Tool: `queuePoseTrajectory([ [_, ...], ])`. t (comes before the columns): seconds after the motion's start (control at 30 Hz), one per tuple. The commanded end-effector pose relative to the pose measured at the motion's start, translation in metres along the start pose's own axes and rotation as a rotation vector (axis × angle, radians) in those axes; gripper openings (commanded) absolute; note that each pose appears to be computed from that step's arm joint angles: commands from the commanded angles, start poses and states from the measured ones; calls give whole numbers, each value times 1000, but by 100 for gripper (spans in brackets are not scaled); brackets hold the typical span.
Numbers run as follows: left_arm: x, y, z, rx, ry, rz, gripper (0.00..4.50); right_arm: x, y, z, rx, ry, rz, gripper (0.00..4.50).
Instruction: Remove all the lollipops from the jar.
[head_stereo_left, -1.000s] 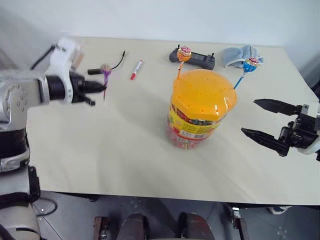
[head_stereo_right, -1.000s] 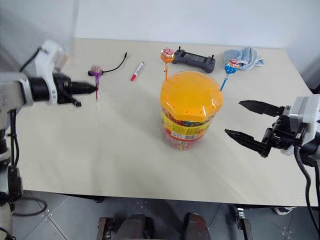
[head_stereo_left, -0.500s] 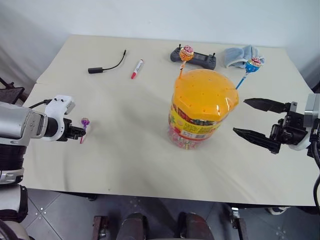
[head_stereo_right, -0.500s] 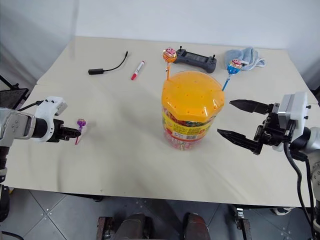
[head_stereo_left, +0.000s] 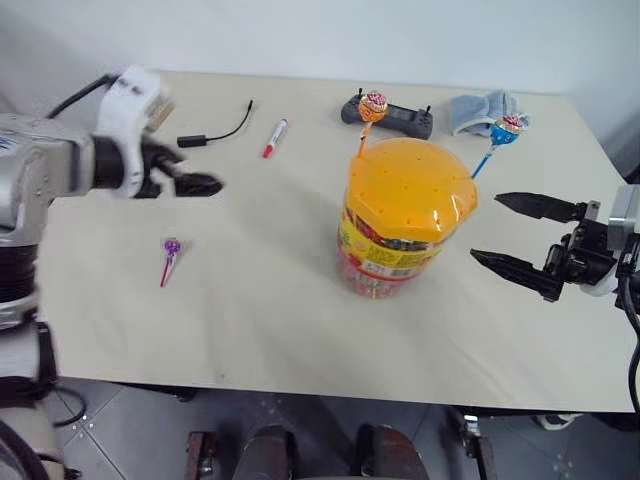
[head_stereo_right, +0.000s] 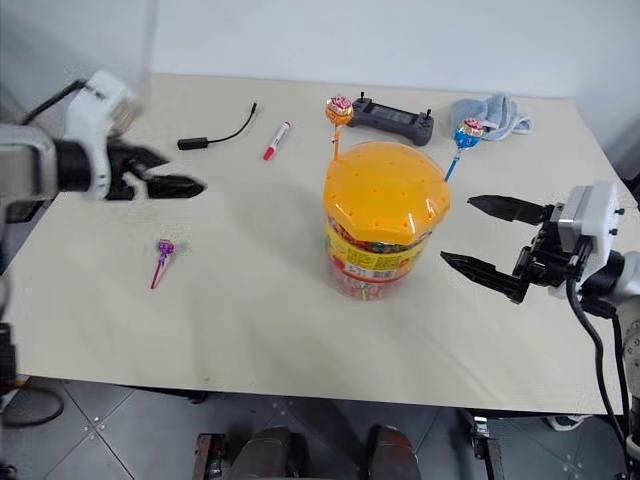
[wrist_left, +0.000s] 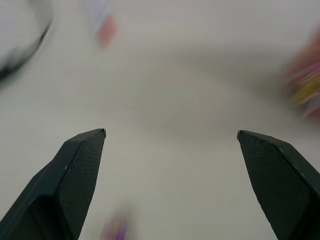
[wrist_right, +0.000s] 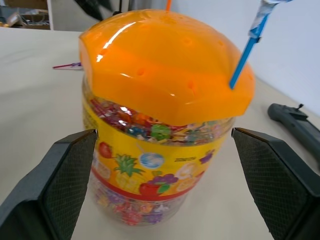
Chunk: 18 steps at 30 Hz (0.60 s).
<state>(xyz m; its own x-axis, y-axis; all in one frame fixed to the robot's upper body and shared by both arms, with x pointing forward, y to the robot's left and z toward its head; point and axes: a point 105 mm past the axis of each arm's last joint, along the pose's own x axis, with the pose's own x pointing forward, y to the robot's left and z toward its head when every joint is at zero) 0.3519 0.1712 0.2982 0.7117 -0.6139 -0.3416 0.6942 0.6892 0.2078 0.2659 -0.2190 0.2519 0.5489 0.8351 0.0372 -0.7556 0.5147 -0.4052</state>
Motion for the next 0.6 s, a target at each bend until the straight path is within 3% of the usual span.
queuePoseTrajectory([
  [0.03,-2,-28,43,194,-347,-221,448,-6,-4,19,-78,-30,-37,450],
  [0.2,7,-56,56,231,-539,-512,448,-10,-4,25,-102,-35,-75,450],
  [0.43,40,-59,77,221,-690,-587,448,-20,1,28,-114,-26,-132,450],
  [0.57,54,-66,83,189,-699,-656,448,-24,4,28,-115,-18,-158,450],
  [0.6,57,-69,83,190,-699,-673,430,-25,5,28,-114,-17,-163,450],
])
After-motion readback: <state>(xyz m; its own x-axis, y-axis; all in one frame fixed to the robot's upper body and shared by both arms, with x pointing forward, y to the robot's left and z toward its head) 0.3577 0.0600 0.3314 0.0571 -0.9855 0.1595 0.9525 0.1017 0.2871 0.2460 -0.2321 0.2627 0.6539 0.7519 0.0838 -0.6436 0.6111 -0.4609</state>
